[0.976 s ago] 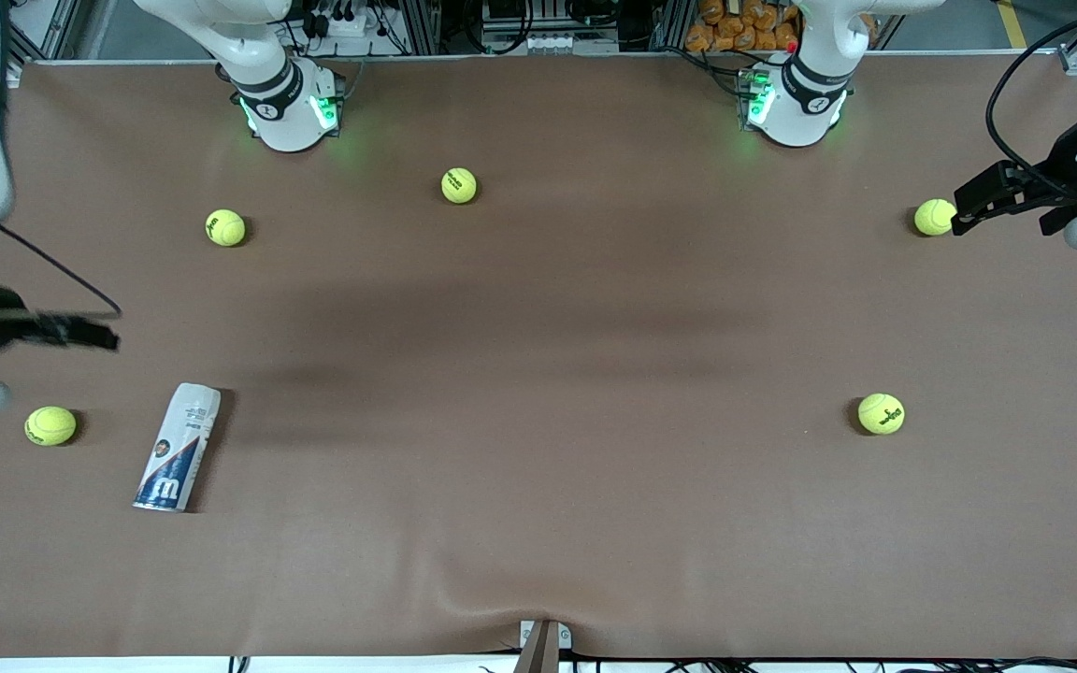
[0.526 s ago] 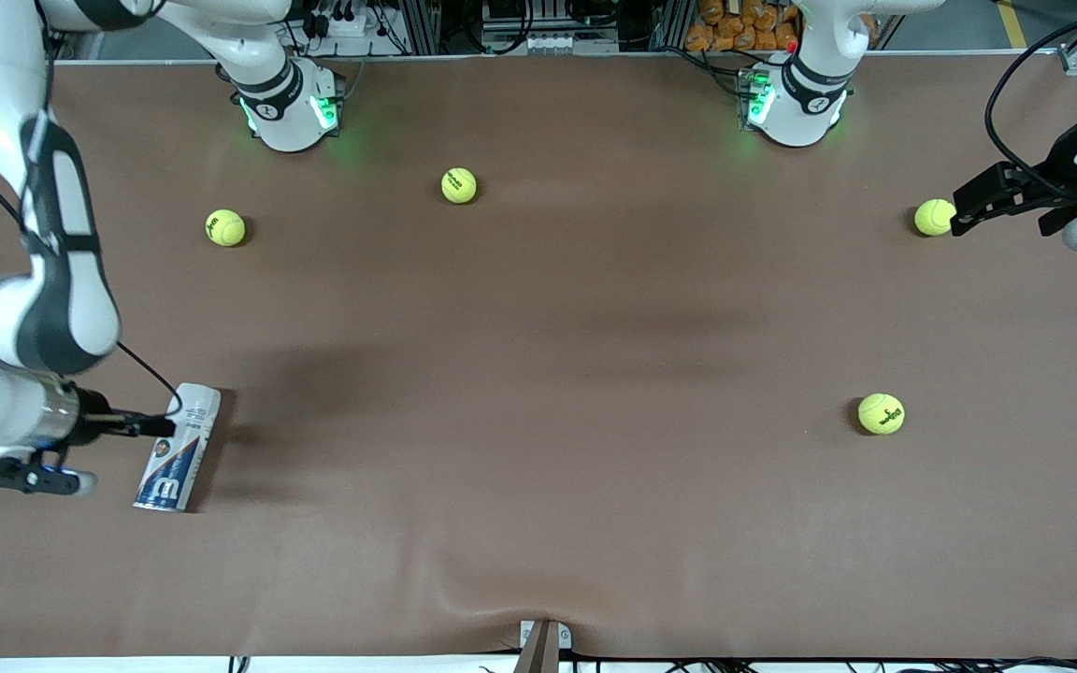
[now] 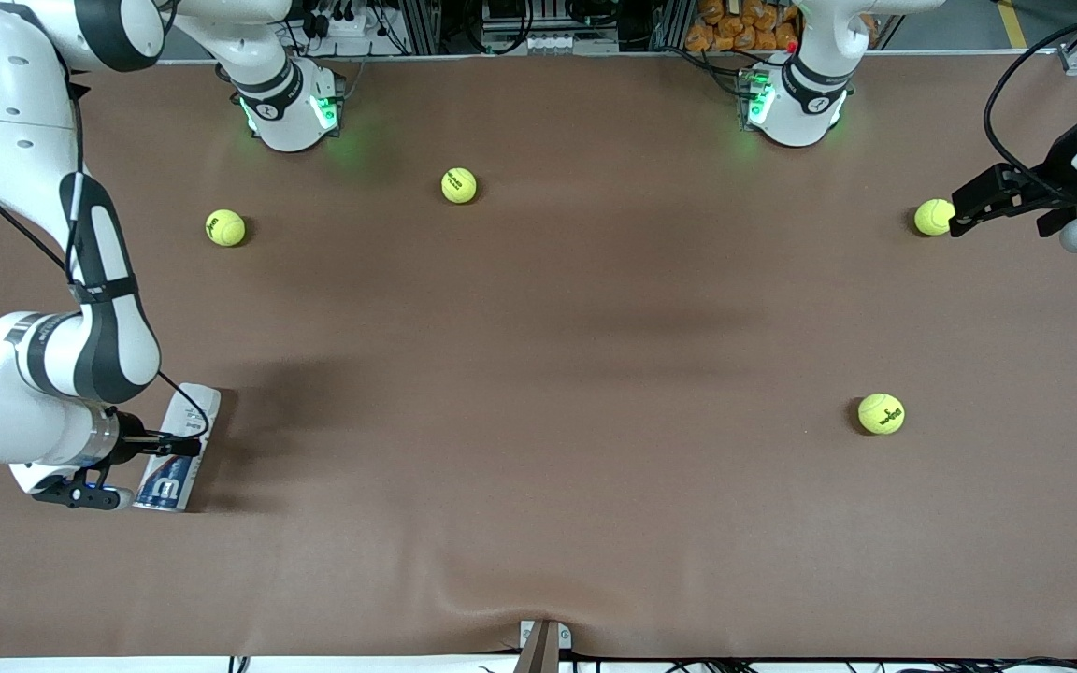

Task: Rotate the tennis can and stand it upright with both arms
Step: 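Lower the open right gripper around the middle of the can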

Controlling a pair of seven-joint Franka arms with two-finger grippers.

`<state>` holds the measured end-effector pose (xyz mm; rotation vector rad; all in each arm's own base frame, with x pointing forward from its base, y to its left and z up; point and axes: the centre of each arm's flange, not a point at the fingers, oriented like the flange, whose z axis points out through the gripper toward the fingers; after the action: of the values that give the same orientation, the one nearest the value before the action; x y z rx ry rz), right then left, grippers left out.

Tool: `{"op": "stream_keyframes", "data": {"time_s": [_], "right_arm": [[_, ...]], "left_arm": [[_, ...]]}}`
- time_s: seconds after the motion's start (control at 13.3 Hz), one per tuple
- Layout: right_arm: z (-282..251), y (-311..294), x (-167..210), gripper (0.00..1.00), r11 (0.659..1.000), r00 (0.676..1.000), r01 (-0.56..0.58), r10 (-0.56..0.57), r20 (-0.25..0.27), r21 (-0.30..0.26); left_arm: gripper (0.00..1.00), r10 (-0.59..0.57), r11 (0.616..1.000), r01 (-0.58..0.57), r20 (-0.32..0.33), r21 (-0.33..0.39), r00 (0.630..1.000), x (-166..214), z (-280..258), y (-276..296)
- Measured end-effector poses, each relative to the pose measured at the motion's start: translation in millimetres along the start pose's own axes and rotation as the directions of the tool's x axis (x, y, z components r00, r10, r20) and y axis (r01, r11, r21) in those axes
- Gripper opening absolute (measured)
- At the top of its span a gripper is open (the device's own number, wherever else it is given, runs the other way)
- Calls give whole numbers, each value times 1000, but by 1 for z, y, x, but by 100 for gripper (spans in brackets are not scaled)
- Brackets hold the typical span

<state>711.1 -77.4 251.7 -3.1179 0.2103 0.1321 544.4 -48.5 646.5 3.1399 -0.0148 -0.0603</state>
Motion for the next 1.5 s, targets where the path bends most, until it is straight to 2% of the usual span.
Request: {"op": "stream_keyframes", "data": {"time_s": [0.23,0.45,0.6,1.13,1.5], "right_arm": [[11,1,0,100,1000,1000,-1,1,12,-1],[20,2,3,100,1000,1000,1,-1,-8,-3],[32,6,6,100,999,999,22,-23,-22,-25],[49,15,8,100,997,998,59,-60,-21,-45],[48,8,7,100,983,984,177,-178,-12,-53]], "left_arm": [[100,0,1000,0,1,0,1000,0,0,0],[100,0,1000,0,1,0,1000,0,0,0],[100,0,1000,0,2,0,1000,0,1,0],[100,0,1000,0,10,1,1000,-1,1,0],[100,0,1000,0,11,1,1000,-1,2,0]]}}
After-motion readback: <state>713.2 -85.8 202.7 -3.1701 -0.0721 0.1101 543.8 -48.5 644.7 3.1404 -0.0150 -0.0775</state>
